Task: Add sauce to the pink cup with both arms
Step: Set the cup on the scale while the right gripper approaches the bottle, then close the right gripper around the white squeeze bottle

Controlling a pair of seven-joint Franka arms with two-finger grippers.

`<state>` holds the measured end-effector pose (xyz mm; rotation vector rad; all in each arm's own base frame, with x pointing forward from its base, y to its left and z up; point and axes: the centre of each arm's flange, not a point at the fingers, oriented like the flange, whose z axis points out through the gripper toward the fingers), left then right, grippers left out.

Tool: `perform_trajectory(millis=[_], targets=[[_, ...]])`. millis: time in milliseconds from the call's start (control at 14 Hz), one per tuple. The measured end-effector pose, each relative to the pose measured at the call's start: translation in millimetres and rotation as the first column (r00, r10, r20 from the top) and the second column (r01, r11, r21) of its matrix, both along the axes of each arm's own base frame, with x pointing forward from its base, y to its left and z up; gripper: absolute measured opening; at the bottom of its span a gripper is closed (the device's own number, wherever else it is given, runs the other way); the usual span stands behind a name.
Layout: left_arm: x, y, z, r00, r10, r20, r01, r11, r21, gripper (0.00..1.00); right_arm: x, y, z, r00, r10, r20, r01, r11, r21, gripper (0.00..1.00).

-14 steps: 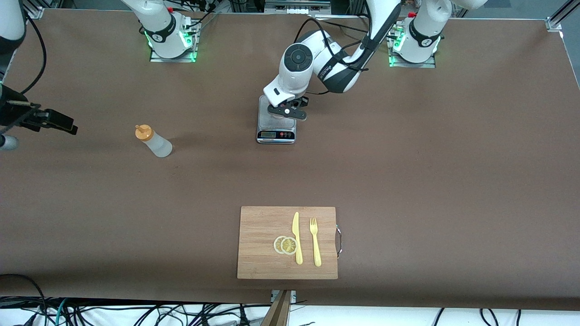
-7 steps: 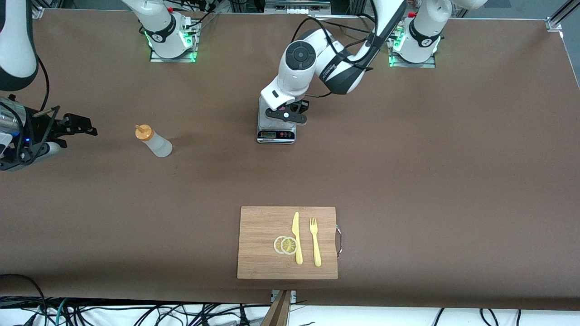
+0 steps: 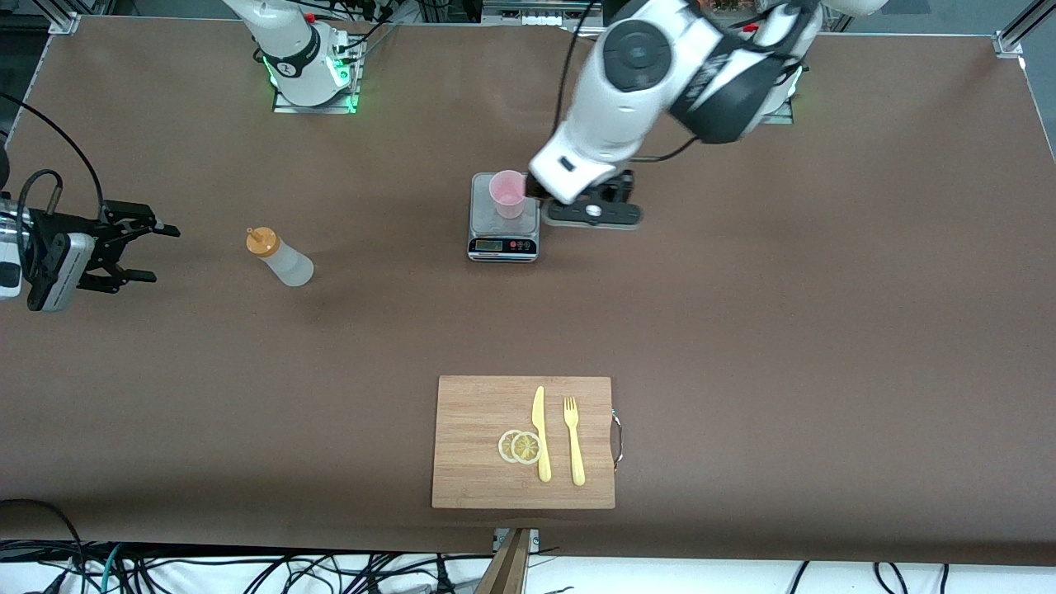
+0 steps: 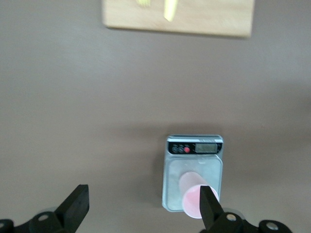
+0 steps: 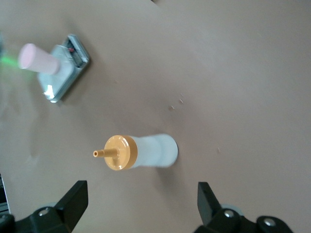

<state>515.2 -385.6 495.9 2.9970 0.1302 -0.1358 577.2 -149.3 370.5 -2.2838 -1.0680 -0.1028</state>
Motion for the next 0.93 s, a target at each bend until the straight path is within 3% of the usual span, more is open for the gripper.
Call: perform_trajectory(millis=[215,430,716,931], targets=[[36.8,98.6,45.3,0.993,0.117,0.015,-0.117,0.993,-0.015,1.0,-13.5,-15.5,-50.9,0.989,0.091,0.117,-0.112,0.977,0.18,1.0],[56.0,201.5,69.3,0.998,0.067,0.007,-0.067,0.998,-0.015,1.0,-23.9,-15.3,-104.5,0.957,0.167,0.239,-0.24,0.916,0.322,1.0],[62.3,317.1,79.2,0.999,0.031,-0.024,-0.031,0.999,-0.009,1.0,-36.6,-11.1,-179.5,0.91,0.184,0.37,-0.349,0.823,0.449,1.0],[60.5,369.9,82.9,1.0,-0.02,-0.02,0.021,0.999,0.035,1.0,-48.7,-4.6,-218.2,0.87,0.177,0.46,-0.423,0.746,0.514,1.0]])
